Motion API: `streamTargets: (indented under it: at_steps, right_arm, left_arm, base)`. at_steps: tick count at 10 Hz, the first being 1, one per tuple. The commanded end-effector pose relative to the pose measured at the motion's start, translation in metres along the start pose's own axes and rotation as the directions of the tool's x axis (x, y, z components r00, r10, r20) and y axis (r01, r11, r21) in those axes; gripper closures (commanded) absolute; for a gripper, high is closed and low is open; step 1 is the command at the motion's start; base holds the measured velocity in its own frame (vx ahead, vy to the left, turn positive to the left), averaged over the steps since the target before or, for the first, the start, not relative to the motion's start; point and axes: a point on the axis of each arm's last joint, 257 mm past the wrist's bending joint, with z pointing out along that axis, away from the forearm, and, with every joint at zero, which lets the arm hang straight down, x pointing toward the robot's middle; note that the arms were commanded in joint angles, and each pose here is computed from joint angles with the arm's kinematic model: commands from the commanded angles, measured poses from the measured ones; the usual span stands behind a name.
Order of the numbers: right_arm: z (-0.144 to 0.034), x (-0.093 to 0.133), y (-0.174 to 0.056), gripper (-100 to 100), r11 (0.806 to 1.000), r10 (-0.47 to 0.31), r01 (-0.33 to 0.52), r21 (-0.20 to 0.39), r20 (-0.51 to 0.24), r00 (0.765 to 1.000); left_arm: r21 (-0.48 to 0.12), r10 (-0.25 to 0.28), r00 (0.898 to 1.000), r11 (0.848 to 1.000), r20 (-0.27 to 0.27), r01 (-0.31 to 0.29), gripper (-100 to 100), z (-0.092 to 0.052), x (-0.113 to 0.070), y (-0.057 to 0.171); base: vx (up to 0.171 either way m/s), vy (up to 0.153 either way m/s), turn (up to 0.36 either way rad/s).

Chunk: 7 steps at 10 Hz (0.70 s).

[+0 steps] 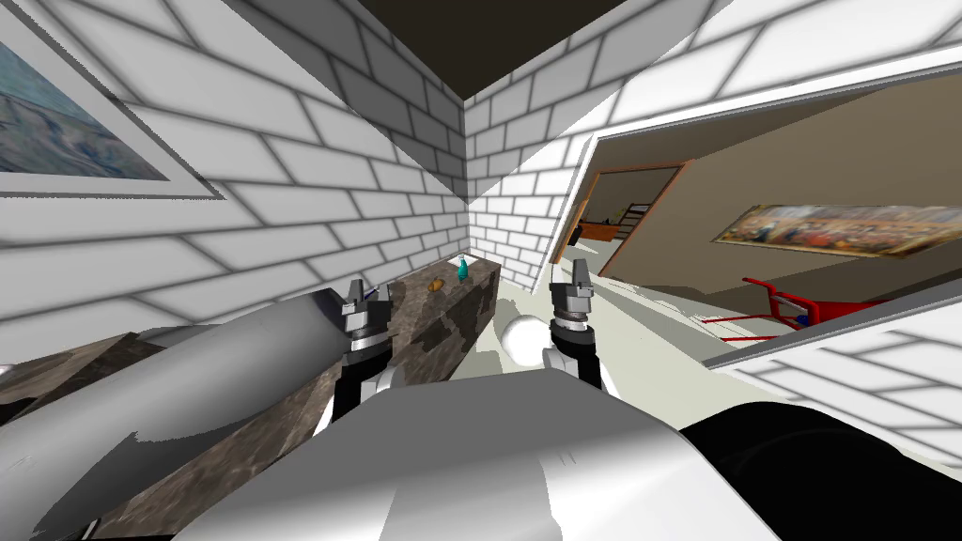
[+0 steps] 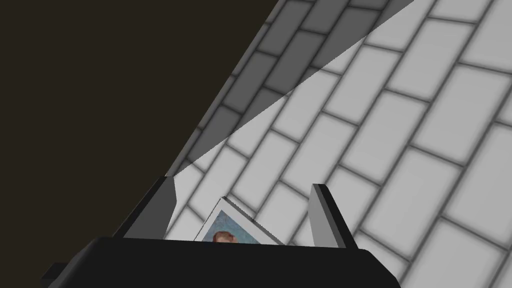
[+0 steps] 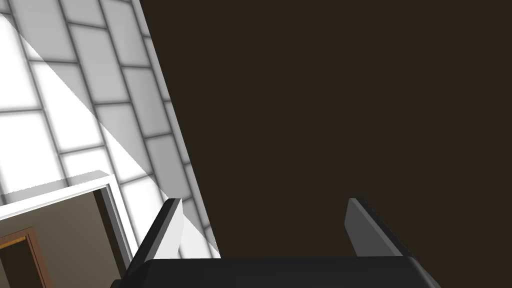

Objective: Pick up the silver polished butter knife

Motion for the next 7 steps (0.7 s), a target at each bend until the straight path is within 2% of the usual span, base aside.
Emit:
streamTargets:
  at_steps: [1,4,7]
  right_arm:
    - [0.000,0.000,0.000,0,1.000,0.000,0.000,0.000,0.000,1.000]
    - [0.000,0.000,0.000,0,1.000,0.000,0.000,0.000,0.000,1.000]
    - [0.000,0.000,0.000,0,1.000,0.000,0.000,0.000,0.000,1.000]
  left_arm:
    - [-0.018,0.002,0.999,1.000,-0.032,-0.003,-100,0.001,0.002,0.005]
    - [-0.084,-0.019,0.996,0.996,-0.082,0.012,-100,0.003,0.004,0.023]
    - [-0.171,-0.077,0.993,0.983,-0.092,0.061,-100,0.007,0.000,0.047]
  base:
    - [0.005,-0.001,-0.012]
    - [0.015,-0.004,-0.025]
    - [0.027,-0.010,-0.047]
